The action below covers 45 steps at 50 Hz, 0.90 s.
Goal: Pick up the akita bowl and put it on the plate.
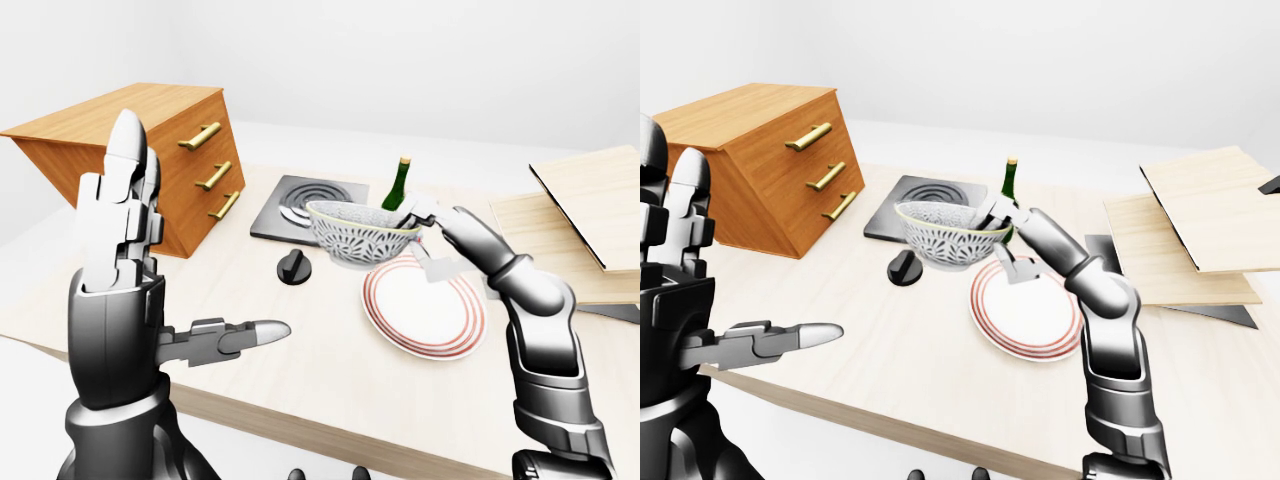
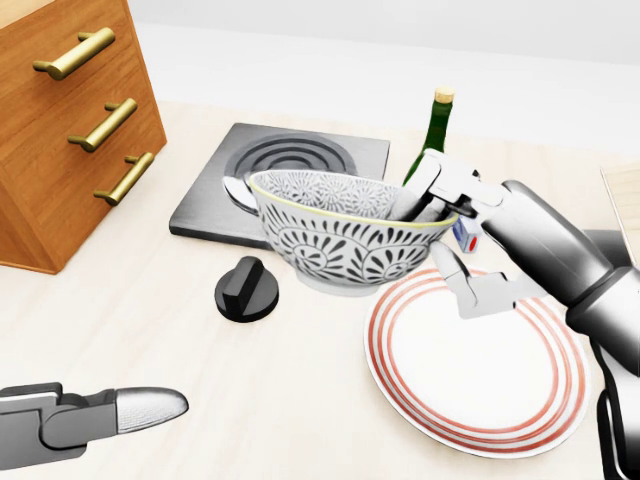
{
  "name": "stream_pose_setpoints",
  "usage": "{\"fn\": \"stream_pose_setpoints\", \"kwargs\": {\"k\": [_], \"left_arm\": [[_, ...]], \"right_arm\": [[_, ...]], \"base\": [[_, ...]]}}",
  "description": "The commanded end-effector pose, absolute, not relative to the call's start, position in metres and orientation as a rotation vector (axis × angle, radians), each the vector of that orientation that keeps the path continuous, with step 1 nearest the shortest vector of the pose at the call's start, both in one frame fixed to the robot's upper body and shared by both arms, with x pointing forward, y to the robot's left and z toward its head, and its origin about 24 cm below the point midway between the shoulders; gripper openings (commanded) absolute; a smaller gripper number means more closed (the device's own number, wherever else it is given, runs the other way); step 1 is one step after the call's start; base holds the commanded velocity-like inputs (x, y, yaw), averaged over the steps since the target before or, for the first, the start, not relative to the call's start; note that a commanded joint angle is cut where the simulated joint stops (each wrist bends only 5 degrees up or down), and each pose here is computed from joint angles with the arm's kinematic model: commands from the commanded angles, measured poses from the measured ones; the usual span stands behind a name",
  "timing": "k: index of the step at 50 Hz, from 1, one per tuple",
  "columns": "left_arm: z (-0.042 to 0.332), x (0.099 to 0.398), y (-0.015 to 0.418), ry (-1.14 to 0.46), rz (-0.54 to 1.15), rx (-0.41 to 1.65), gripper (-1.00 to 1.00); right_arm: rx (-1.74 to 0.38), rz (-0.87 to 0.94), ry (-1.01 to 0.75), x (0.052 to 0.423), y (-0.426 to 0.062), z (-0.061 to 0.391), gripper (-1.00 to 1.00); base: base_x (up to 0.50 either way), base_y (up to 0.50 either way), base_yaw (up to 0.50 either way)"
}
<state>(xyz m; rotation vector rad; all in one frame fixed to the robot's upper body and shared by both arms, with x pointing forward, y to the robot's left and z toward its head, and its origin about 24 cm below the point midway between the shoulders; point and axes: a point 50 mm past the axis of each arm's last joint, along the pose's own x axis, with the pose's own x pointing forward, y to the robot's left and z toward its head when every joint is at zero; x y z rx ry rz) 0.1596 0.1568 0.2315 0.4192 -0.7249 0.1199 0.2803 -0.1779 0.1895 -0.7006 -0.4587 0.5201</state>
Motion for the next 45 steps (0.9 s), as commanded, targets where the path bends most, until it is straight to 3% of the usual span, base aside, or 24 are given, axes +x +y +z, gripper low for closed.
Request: {"fn": "stream_pose_setpoints", "kwargs": {"k": [1, 45], "left_arm": [[0.231, 0.160, 0.157, -0.720, 0.118, 0.426, 0.93], [0.230, 0.160, 0.156, -0.708, 0.106, 0.438, 0.93]], "right_arm": [[-0.723, 0.436, -0.273, 0.286, -0.216, 0.164, -1.00], [-0.846, 0.336, 0.353, 0.316, -0.300, 0.091, -1.00]], "base": [[0.00, 0.00, 0.00], [0.00, 0.00, 0.00]]}}
